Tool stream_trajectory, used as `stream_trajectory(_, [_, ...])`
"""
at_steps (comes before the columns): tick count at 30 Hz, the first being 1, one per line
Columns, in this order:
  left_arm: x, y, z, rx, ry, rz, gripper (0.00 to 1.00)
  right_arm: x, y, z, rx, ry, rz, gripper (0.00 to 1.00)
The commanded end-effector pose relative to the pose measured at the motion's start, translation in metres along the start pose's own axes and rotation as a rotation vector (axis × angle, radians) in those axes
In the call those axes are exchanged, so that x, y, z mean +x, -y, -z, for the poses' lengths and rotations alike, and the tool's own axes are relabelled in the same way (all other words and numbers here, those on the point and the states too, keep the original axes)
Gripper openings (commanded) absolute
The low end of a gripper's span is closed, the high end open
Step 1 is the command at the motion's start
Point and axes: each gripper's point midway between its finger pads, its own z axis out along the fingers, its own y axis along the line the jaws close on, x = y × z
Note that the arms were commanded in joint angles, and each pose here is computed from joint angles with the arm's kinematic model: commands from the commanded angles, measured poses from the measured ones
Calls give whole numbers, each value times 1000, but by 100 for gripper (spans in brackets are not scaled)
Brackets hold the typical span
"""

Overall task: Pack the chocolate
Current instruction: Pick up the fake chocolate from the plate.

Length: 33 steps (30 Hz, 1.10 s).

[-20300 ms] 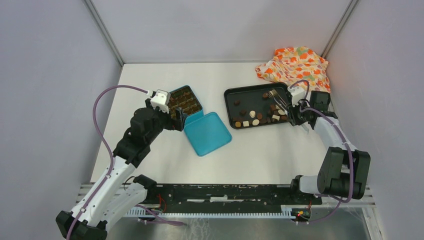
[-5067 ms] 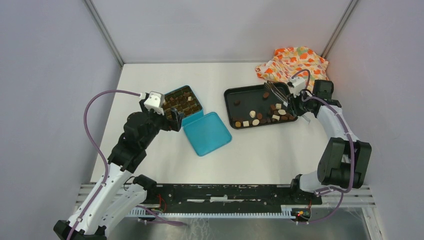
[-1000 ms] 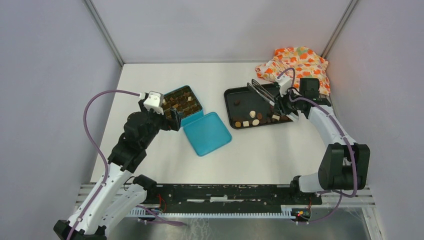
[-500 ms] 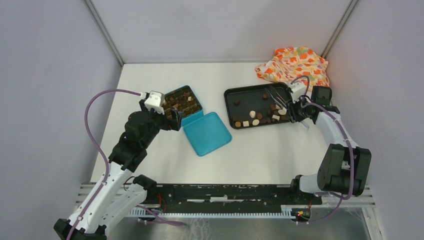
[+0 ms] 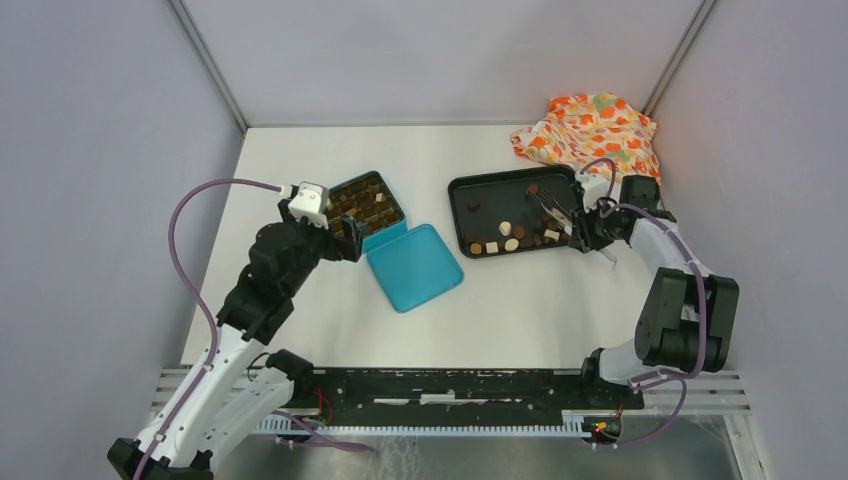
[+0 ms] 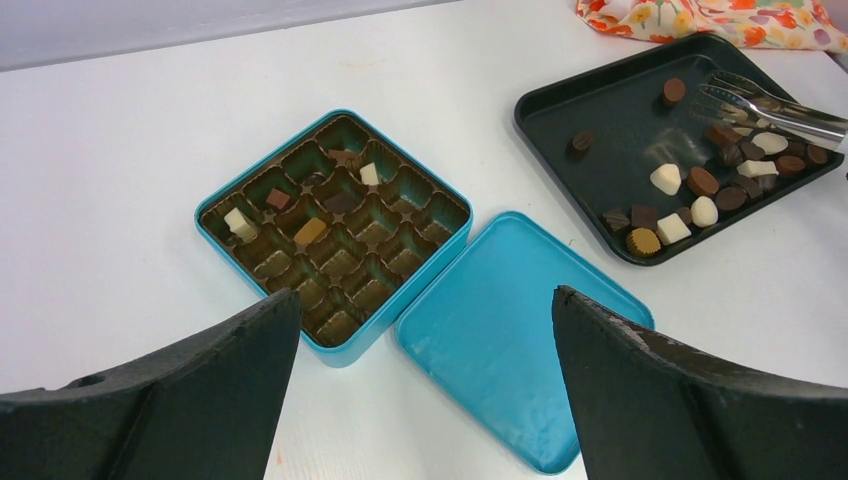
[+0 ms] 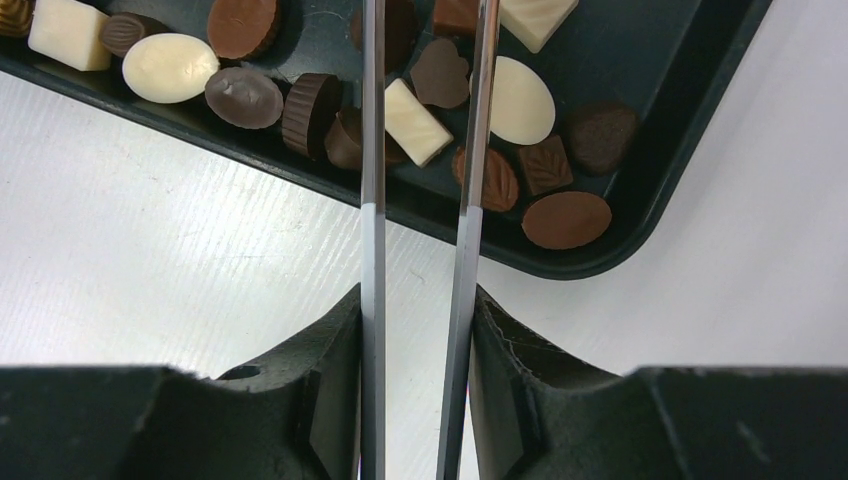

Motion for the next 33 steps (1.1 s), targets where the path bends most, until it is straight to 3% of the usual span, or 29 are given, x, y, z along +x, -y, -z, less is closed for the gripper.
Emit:
stream_trajectory(1, [-16, 1, 4, 10, 49, 5, 100, -10, 6, 1, 5, 29, 15, 42])
stream_trajectory(33, [-18, 3, 5, 18, 56, 9, 100, -33, 22, -27, 57, -27, 50, 43])
